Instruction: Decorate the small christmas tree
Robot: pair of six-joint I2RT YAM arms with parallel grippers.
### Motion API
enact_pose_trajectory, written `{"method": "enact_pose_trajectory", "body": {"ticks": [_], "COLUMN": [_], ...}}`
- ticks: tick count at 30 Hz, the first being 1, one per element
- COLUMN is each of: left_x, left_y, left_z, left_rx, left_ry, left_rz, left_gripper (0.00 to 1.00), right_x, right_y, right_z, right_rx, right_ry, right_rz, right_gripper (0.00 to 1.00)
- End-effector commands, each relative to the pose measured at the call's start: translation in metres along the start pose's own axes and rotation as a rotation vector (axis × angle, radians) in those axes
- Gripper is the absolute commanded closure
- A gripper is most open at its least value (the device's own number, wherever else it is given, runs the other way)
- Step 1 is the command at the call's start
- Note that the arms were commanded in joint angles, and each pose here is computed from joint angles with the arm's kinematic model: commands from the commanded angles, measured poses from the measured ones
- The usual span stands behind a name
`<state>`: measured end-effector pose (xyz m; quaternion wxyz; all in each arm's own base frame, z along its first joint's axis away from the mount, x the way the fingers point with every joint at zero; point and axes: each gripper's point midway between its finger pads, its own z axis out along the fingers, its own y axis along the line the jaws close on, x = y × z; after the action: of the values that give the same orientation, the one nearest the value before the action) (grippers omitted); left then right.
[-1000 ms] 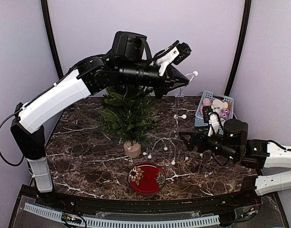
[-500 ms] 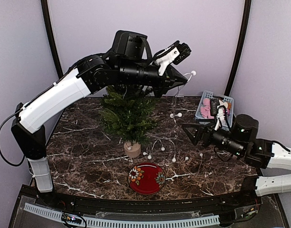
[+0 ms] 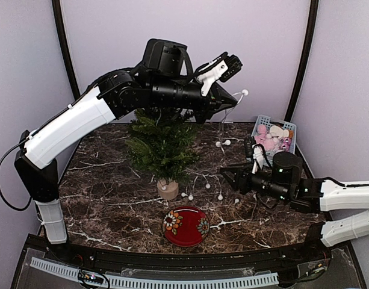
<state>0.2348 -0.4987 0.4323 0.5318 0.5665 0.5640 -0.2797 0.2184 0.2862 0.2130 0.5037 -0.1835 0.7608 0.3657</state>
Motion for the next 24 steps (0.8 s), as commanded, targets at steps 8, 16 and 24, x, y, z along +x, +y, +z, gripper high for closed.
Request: {"method": "enact_pose_trajectory", "body": {"ticks": [8, 16, 24], "left_x": [0.001, -0.021, -0.039], "left_y": [0.033, 0.052, 0.064], "left_z": [-0.012, -0.034, -0.041], "left_rx": [-0.162, -0.236, -0.282], "left_ry": [0.037, -0.024, -0.087], "left_rz": [0.039, 0.066, 0.147], "left_gripper": [1.00, 1.00, 1.00], "right_x": [-0.083, -0.128, -0.198], "right_y": [-0.042, -0.075, -0.081], "right_z": [-0.078, -0.154, -0.174], "right_rx": [0.304, 0.593, 0.821], "right_ry": [-0.211, -0.295, -0.314], "right_rz": [-0.012, -0.053, -0.165], "right_gripper": [1.00, 1.00, 1.00]}}
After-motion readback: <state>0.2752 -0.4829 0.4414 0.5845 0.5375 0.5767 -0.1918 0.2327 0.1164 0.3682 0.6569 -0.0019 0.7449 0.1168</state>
